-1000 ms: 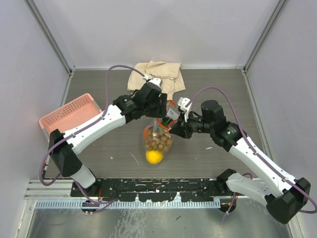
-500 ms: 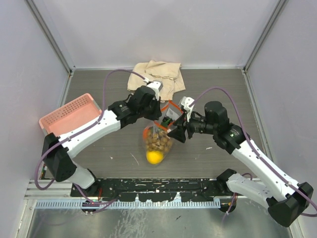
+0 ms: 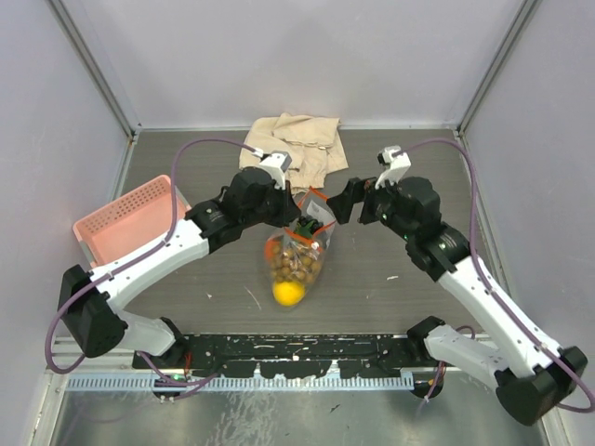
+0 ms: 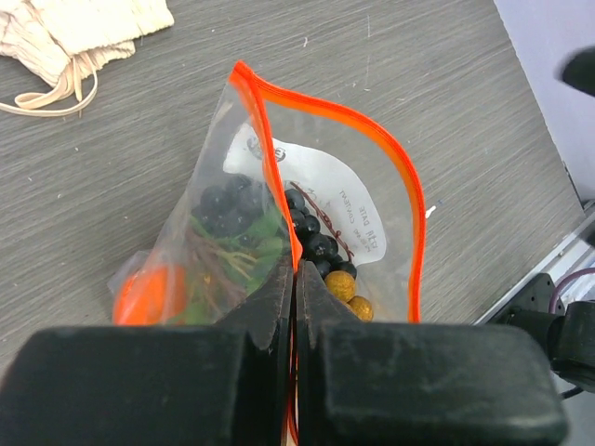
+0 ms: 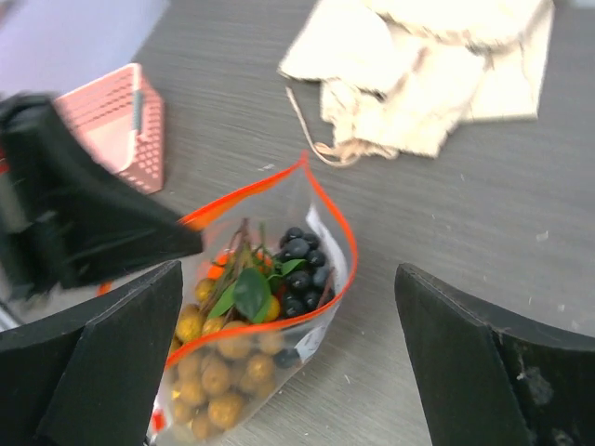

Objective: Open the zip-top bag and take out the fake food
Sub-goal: Adjust the zipper food storage bag at the center of the board, then pick up the fake fruit from the zipper food storage bag.

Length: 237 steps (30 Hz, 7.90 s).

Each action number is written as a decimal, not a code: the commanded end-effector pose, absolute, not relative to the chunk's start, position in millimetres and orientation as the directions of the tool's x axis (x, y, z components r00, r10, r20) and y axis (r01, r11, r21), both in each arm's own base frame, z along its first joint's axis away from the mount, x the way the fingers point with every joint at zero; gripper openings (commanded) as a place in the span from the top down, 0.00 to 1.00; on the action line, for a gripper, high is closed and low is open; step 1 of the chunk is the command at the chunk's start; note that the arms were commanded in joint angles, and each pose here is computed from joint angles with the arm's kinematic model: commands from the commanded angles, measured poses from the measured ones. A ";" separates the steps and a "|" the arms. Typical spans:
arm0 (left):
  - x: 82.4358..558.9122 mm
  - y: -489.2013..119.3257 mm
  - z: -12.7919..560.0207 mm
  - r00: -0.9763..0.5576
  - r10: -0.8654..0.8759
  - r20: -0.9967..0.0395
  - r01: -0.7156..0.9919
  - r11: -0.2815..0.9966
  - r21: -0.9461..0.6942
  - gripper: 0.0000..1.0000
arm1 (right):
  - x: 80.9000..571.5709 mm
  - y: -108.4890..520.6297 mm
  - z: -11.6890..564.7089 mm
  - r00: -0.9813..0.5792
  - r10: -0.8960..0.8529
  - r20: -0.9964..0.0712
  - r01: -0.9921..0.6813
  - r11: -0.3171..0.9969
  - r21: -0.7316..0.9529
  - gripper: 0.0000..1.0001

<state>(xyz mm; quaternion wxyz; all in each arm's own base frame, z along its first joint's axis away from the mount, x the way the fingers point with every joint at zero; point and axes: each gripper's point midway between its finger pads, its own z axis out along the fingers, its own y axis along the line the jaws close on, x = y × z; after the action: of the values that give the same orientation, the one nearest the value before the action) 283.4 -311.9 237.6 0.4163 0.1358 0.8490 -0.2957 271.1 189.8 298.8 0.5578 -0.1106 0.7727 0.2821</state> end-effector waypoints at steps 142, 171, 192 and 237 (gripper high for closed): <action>337.8 -327.6 137.5 -0.557 -0.802 -0.216 -0.079 0.310 -0.947 0.41 | 253.8 338.9 222.6 -0.590 -0.058 -0.805 -0.696 0.541 0.472 0.97; 297.9 -315.7 161.9 -0.672 -0.579 -0.461 0.095 0.551 -0.829 1.00 | 281.2 265.3 207.3 -0.547 -0.035 -0.836 -0.584 0.732 0.351 0.96; 271.5 -300.5 193.0 -0.713 -0.461 -0.528 0.226 0.562 -0.795 1.00 | 289.0 245.5 192.6 -0.526 -0.022 -0.850 -0.531 0.790 0.307 0.93; 261.8 -291.9 160.7 -0.861 -0.295 -0.413 0.224 0.510 -0.830 0.41 | 290.8 254.3 179.6 -0.569 0.013 -0.822 -0.509 0.780 0.364 0.91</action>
<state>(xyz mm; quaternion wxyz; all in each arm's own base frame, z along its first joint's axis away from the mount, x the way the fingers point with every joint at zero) 258.1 -293.4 135.9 0.2307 -0.0424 0.8397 -0.4898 282.6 247.5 166.6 0.4179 -0.1518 0.8509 0.2796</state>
